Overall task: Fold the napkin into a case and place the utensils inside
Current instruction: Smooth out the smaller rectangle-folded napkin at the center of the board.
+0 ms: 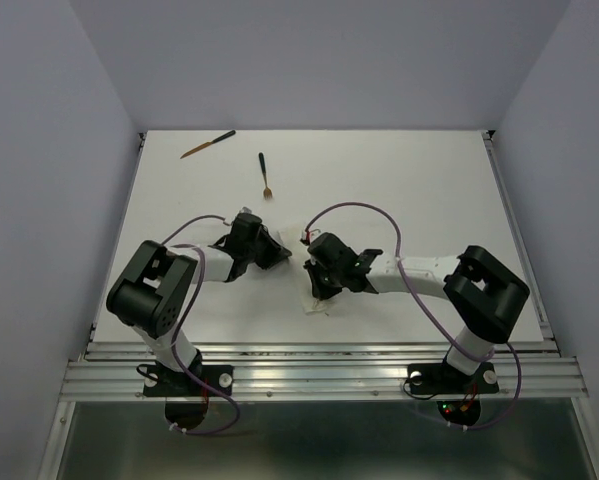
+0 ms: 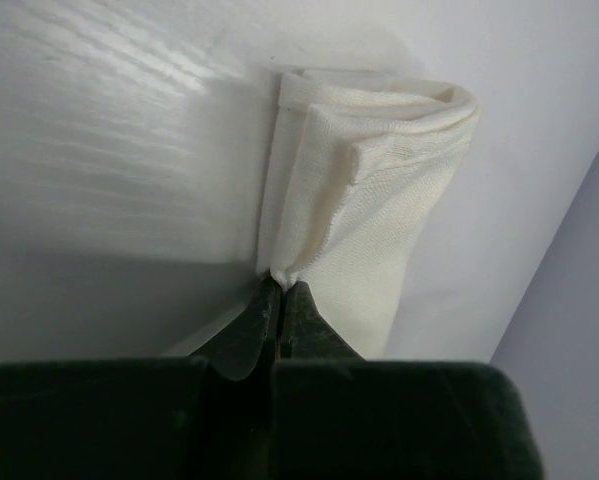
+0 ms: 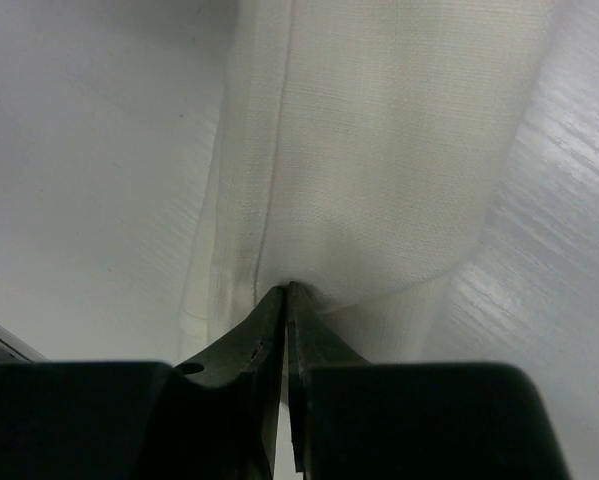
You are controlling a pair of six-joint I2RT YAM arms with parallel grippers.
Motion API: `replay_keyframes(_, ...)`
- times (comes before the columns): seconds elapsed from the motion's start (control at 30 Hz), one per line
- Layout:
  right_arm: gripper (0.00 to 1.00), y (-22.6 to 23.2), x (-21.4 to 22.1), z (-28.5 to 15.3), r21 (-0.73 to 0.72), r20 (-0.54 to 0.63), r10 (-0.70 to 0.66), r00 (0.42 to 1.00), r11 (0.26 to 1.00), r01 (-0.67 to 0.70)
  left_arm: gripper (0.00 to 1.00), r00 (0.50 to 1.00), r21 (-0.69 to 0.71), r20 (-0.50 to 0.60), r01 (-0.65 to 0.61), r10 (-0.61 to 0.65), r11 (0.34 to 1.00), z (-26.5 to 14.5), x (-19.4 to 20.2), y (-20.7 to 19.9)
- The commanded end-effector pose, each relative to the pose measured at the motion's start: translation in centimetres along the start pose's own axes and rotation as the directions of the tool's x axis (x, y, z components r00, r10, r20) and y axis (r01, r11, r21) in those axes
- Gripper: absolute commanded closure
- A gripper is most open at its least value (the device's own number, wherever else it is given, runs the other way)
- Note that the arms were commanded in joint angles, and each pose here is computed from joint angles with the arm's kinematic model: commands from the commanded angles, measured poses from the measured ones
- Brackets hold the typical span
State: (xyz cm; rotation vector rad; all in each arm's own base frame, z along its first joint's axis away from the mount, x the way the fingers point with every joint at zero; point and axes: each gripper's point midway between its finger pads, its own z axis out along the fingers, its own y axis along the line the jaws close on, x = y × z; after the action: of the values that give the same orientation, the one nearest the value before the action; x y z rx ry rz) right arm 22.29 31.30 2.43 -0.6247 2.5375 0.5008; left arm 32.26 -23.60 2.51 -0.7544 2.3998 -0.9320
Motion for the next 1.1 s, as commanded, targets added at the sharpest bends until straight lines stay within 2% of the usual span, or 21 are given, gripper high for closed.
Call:
replay_keyframes(0.0, 0.9, -4.1, 2.0, 1.0, 0.178, -0.023, -0.074, 0.997, 0.981, 0.077, 1.0, 1.0, -0.049, -0.014, -0.016, 0.015, 0.999, -1.6, 1.0, 2.1)
replay_keyframes(0.1, 0.9, -4.6, 0.2, 0.2, 0.213, 0.072, -0.081, 0.994, 0.975, 0.064, 1.0, 1.0, -0.063, -0.013, -0.012, 0.011, 0.998, -2.4, 1.5, 3.0)
replay_keyframes(0.17, 0.9, -4.5, -1.6, -0.7, 0.212, 0.18, -0.082, 0.98, 0.976, 0.043, 1.0, 1.0, -0.068, -0.009, -0.001, 0.001, 0.998, -2.7, 1.6, 3.3)
replay_keyframes(0.3, 0.9, -3.3, -4.7, -2.6, 0.171, 0.301, -0.091, 0.949, 0.984, 0.04, 1.0, 1.0, -0.076, -0.004, 0.027, -0.027, 0.997, -3.2, 1.9, 3.9)
replay_keyframes(0.43, 0.91, -2.7, -5.9, -3.7, 0.154, 0.338, -0.101, 0.936, 0.987, 0.05, 1.0, 0.999, -0.072, -0.013, 0.045, -0.046, 0.996, -3.6, 2.4, 4.1)
replay_keyframes(0.5, 0.91, -2.2, -5.8, -3.9, 0.129, 0.331, -0.097, 0.939, 0.99, 0.057, 0.9, 0.999, -0.071, -0.023, 0.039, -0.041, 0.997, -3.7, 2.6, 4.2)
replay_keyframes(0.53, 0.91, -1.9, -5.9, -4.2, 0.112, 0.329, -0.093, 0.94, 0.992, 0.059, 0.79, 0.999, -0.072, -0.034, 0.028, -0.031, 0.997, -3.8, 2.8, 4.2)
replay_keyframes(0.67, 0.89, -1.4, -6.5, -5.5, 0.091, 0.34, -0.053, 0.939, 0.996, 0.023, 0.54, 1.0, -0.055, -0.027, -0.005, 0.003, 0.998, -4.7, 2.5, 3.4)
replay_keyframes(0.7, 0.89, -1.1, -6.7, -5.7, 0.078, 0.338, -0.025, 0.941, 0.997, -0.002, 0.41, 1.0, -0.036, 0.0, -0.015, 0.015, 0.999, -5.2, 1.9, 2.5)
replay_keyframes(0.77, 0.89, -0.6, -6.8, -5.9, 0.069, 0.305, 0.006, 0.952, 0.997, -0.028, 0.35, 0.999, -0.062, 0.028, -0.039, 0.041, 0.997, -5.8, 1.3, 2.7)
replay_keyframes(0.87, 0.9, 0.2, -5.7, -5.2, 0.035, 0.235, 0.067, 0.97, 0.996, -0.078, 0.35, 0.995, -0.076, 0.068, -0.06, 0.066, 0.995, -7.1, 0.4, 2.1)
replay_keyframes(0.93, 0.9, 0.6, -5.2, -5.2, 0.009, 0.221, 0.102, 0.97, 0.994, -0.107, 0.39, 0.989, -0.072, 0.118, -0.076, 0.084, 0.994, -8.0, -0.7, 1.4)
replay_keyframes(1.03, 0.9, 0.6, -4.5, -5.4, 0.0, 0.206, 0.135, 0.969, 0.99, -0.138, 0.5, 0.981, -0.068, 0.164, -0.095, 0.105, 0.993, -8.8, -1.8, 0.5)
replay_keyframes(1.07, 0.9, 0.4, -4.2, -5.4, 0.005, 0.196, 0.14, 0.971, 0.99, -0.144, 0.6, 0.979, -0.067, 0.169, -0.1, 0.11, 0.993, -8.9, -2.0, 0.3)
